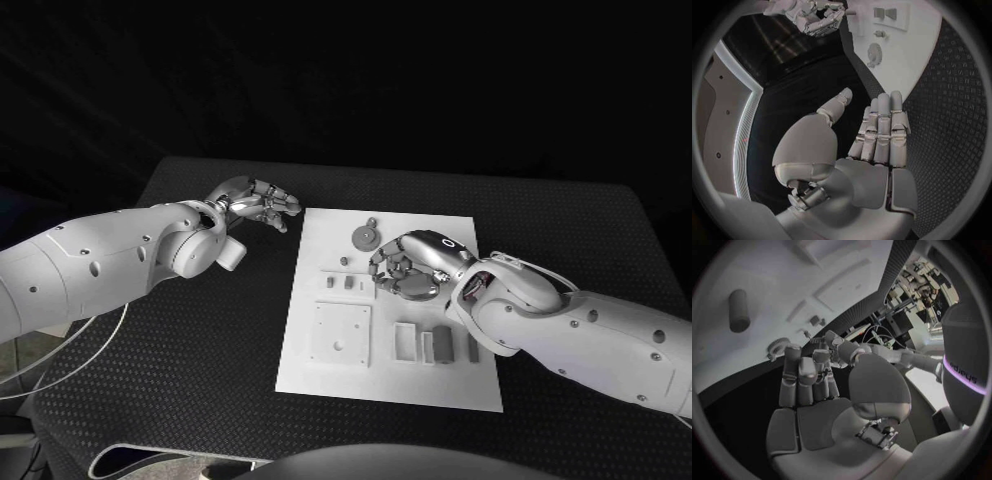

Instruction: Assemble the parts on the task board

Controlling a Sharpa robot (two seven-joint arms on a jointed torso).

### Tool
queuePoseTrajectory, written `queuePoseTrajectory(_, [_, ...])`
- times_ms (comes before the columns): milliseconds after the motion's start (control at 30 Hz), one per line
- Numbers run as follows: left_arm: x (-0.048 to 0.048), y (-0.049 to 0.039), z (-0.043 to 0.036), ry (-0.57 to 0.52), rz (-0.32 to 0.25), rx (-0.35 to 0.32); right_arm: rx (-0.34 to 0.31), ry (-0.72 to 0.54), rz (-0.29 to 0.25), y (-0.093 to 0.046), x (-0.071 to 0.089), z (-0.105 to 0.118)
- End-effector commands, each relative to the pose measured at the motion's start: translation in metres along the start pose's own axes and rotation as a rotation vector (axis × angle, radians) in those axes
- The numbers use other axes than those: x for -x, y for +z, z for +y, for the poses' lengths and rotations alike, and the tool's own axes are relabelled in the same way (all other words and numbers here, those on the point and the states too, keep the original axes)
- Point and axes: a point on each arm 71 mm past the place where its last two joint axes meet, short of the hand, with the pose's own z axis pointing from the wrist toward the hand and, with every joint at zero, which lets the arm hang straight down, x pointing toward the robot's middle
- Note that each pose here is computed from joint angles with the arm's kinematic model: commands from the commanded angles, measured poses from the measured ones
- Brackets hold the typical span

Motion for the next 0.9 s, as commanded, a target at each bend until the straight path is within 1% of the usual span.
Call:
queuePoseTrajectory(33, [-0.0074, -0.0010, -0.0009, -0.031, 0.059, -0.012, -0.067, 0.255, -0.088, 0.002, 0.011, -0.006])
queuePoseTrajectory(167, [-0.0138, -0.0032, 0.0002, -0.072, 0.102, -0.010, -0.111, 0.384, -0.097, 0.004, 0.014, -0.009])
queuePoseTrajectory(233, [-0.0183, -0.0050, 0.0022, -0.093, 0.136, 0.000, -0.123, 0.453, -0.084, 0.005, 0.014, -0.011])
queuePoseTrajectory(400, [-0.0293, -0.0089, 0.0041, -0.107, 0.189, -0.001, -0.171, 0.631, -0.061, 0.006, 0.011, -0.015])
queuePoseTrajectory(500, [-0.0321, -0.0092, 0.0037, -0.109, 0.194, -0.002, -0.198, 0.724, -0.040, 0.007, 0.008, -0.019])
queuePoseTrajectory(600, [-0.0318, -0.0092, 0.0039, -0.108, 0.190, -0.002, -0.208, 0.785, -0.013, 0.009, 0.005, -0.020])
queuePoseTrajectory(767, [-0.0295, -0.0091, 0.0044, -0.105, 0.172, -0.004, -0.196, 0.811, 0.046, 0.014, -0.001, -0.019])
queuePoseTrajectory(900, [-0.0269, -0.0091, 0.0050, -0.102, 0.158, -0.004, -0.197, 0.840, 0.067, 0.015, -0.009, -0.017])
